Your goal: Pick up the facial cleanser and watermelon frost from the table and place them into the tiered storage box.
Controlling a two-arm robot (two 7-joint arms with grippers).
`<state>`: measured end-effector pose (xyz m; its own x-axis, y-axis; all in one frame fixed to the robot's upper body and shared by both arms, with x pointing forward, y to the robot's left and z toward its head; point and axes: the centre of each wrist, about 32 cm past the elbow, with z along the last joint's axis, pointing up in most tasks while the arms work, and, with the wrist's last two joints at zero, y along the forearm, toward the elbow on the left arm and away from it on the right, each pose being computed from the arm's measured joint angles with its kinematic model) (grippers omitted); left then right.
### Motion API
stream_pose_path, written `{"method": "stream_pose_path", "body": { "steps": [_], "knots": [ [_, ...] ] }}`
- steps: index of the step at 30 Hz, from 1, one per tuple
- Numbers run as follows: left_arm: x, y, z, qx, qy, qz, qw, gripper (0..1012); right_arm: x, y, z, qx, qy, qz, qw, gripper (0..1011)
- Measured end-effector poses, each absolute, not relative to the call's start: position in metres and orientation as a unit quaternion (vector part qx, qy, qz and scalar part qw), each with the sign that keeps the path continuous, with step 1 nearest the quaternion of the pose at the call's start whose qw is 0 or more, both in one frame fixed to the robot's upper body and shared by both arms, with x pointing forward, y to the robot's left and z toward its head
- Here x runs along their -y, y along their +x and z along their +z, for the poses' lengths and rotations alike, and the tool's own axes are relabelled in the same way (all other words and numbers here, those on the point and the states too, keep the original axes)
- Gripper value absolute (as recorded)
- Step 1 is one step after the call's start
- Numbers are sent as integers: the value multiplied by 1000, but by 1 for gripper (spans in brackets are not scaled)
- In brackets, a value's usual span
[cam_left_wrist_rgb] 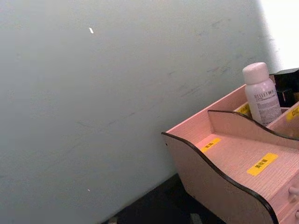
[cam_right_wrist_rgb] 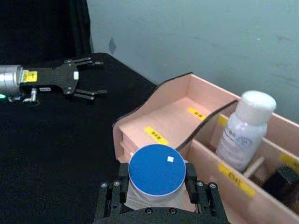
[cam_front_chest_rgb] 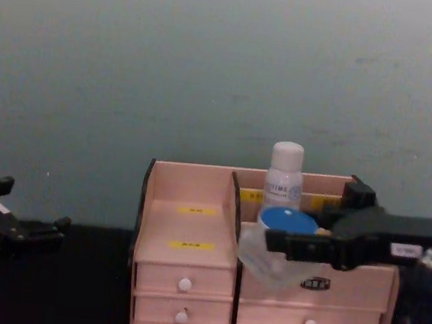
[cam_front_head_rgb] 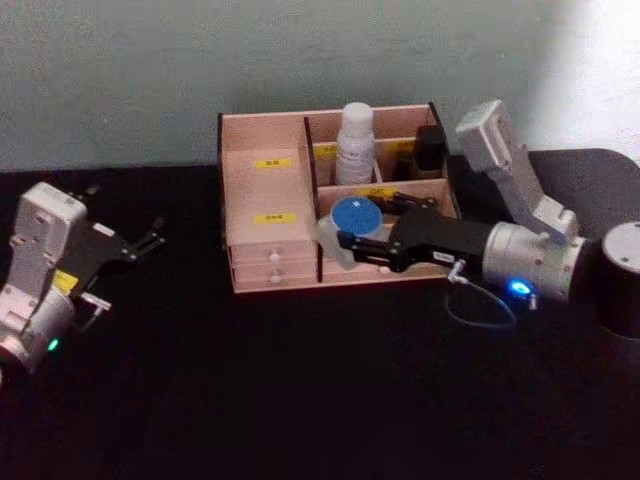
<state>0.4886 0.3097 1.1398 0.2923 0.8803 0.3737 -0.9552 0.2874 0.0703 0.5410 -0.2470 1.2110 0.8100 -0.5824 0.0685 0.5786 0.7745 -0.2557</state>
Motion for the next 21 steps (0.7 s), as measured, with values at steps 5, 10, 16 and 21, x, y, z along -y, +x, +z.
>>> {"method": "stream_pose_path", "body": {
  "steps": [5, 10, 16, 21],
  "knots": [
    [-310, 489, 1140, 132, 141, 580, 791, 1001, 233, 555, 1213, -4, -133, -301, 944, 723],
    [-310, 489, 1140, 132, 141, 580, 791, 1001, 222, 567, 1216, -5, -131, -293, 947, 723],
    [-310, 489, 1140, 132, 142, 580, 791, 1001, 208, 584, 1218, -13, -130, -284, 950, 723],
    [-310, 489, 1140, 132, 141, 580, 791, 1001, 199, 594, 1220, -16, -129, -281, 951, 723]
  ]
}}
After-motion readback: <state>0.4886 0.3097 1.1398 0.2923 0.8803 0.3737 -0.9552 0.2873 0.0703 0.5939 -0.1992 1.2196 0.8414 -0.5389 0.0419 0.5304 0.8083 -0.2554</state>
